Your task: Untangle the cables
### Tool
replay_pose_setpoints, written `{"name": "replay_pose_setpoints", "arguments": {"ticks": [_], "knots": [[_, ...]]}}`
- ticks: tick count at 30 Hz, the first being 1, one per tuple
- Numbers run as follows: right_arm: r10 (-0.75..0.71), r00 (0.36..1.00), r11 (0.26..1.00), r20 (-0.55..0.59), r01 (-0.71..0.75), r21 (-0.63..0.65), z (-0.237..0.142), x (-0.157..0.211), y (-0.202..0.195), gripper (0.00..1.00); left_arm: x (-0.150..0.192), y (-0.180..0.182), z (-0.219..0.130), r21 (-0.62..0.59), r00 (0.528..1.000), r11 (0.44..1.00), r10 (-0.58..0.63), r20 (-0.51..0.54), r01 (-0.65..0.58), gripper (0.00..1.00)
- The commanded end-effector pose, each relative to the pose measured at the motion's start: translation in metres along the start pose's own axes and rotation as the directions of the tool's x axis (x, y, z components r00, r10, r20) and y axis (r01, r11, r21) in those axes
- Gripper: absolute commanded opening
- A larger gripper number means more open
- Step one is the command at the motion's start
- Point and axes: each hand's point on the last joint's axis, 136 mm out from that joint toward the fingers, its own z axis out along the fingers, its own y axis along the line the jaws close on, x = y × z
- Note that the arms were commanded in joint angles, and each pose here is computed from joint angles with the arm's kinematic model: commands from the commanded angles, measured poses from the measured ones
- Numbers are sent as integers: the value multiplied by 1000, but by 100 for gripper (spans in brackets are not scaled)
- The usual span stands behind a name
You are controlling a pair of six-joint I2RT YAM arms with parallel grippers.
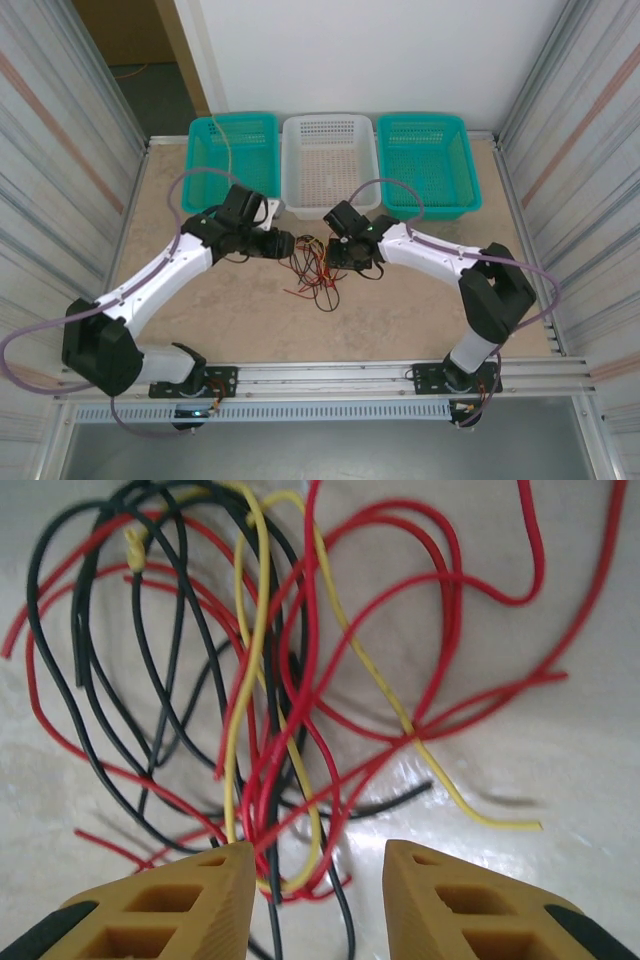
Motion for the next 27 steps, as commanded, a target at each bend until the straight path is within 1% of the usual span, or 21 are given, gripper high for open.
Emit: {"name": "replay_pose_setpoints", "arguments": {"ticks": [1, 4, 7, 11, 13, 15, 18, 20, 21, 23, 25, 27], "knots": [[30, 997, 1000, 66, -30, 2, 9, -19, 6, 37, -3, -12, -16, 70, 997, 997, -32, 72, 27, 41], [52, 996, 998, 67, -53, 16, 25, -24, 6, 35, 2, -11, -15, 71, 997, 997, -36, 66, 31, 40], [60, 997, 998, 48, -62, 28, 41, -26, 5, 32, 8, -9, -9, 77, 998, 996, -43, 36, 40, 36], [49, 998, 999, 39, -49, 16, 52, -27, 9, 28, 14, -9, -3, 95, 998, 993, -65, 19, 63, 30], [51, 998, 998, 26, -51, 31, 56, -24, 6, 22, 16, -10, 0, 102, 997, 992, -75, 10, 74, 29], [45, 999, 997, 18, -46, 56, 57, -21, 1, 13, 18, -9, 3, 97, 998, 993, -69, -1, 69, 30], [-7, 999, 997, 37, 4, 79, 44, -18, 2, 3, 23, -5, 7, 13, 1000, 1000, -13, -21, 13, 43], [-41, 998, 996, 56, 36, 86, 30, -16, 6, 0, 29, -5, 12, -47, 997, 998, 43, -61, -45, 48], [-60, 996, 995, 68, 55, 84, 22, -15, 8, 0, 31, -7, 15, -63, 995, 996, 58, -83, -63, 49], [-86, 992, 994, 91, 80, 73, 4, -13, 13, 0, 34, -11, 19, -58, 993, 996, 63, -101, -70, 49], [-118, 985, 993, 125, 113, 45, -17, -12, 21, 0, 31, -16, 19, -35, 996, 999, 39, -81, -42, 49], [-144, 974, 989, 175, 146, 1, -43, -11, 32, 0, 23, -20, 15, -20, 999, 1000, 13, -30, -13, 49]]}}
